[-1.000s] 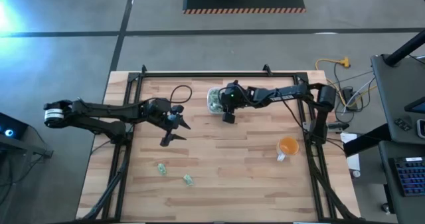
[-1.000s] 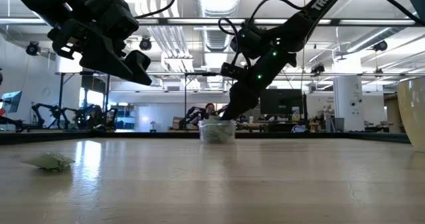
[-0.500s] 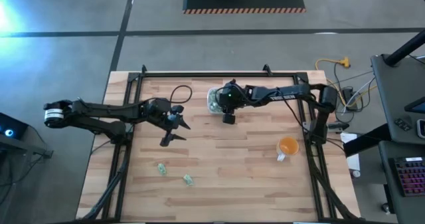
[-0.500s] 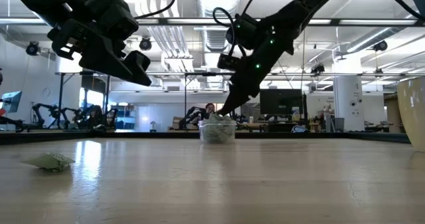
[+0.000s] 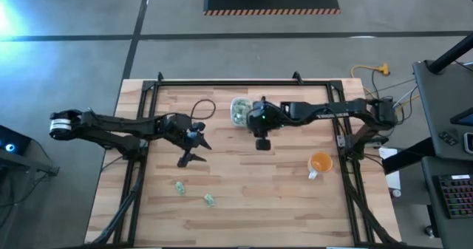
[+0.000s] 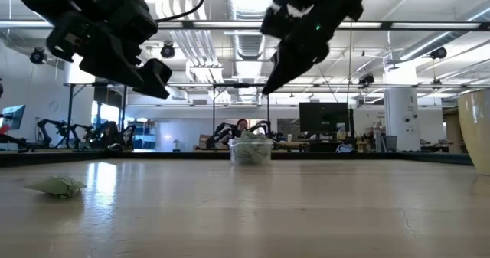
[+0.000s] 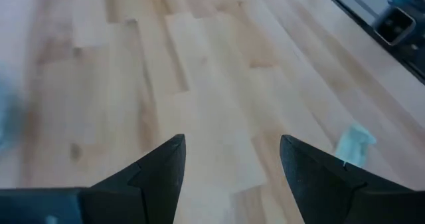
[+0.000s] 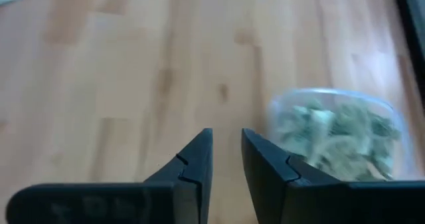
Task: Pick and place Stevia / Truvia into bins
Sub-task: Put the right green stevia packet into the transparent bin
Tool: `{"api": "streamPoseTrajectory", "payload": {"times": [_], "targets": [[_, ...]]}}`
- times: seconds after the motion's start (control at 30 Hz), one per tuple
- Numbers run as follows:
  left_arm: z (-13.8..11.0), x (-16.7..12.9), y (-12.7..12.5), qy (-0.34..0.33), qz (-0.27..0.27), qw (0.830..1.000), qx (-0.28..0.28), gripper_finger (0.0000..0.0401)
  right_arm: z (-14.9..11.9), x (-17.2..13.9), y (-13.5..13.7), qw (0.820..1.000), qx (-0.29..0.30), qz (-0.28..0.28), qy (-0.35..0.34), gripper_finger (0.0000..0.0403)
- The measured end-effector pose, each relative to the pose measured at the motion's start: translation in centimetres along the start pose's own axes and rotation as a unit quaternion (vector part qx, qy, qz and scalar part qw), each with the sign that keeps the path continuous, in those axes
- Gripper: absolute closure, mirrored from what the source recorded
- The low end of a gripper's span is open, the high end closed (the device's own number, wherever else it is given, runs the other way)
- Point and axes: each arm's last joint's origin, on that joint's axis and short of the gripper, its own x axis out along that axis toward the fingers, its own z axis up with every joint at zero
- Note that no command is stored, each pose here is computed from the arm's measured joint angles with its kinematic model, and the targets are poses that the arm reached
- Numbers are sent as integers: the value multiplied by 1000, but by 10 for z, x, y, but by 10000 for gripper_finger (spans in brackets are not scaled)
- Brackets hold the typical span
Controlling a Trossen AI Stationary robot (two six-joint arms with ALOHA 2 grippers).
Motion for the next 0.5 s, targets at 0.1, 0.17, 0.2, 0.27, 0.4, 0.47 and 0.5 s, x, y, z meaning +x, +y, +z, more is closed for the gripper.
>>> {"api": "streamPoseTrajectory", "payload": {"times": [0.1,0.17,0.2,0.27,0.4,0.47,0.5], "targets": [[-1,6,-7,8,-16,1000,-6,173,1,-10,18,1000,-19,21,5,335],[-1,12,-11,11,-19,1000,-10,173,2,-16,30,999,-33,34,9,335],[-2,15,-13,17,-21,1000,-13,173,0,-18,36,998,-40,41,16,335],[-3,22,-17,27,-25,999,-18,173,0,-23,47,997,-49,52,20,335],[-10,41,-28,53,-50,997,-29,173,-3,-27,64,995,-58,71,41,335],[-13,51,-33,60,-62,996,-33,173,-4,-27,69,994,-63,77,46,335],[-16,55,-36,70,-68,995,-37,173,-5,-27,71,994,-65,79,49,335]]}}
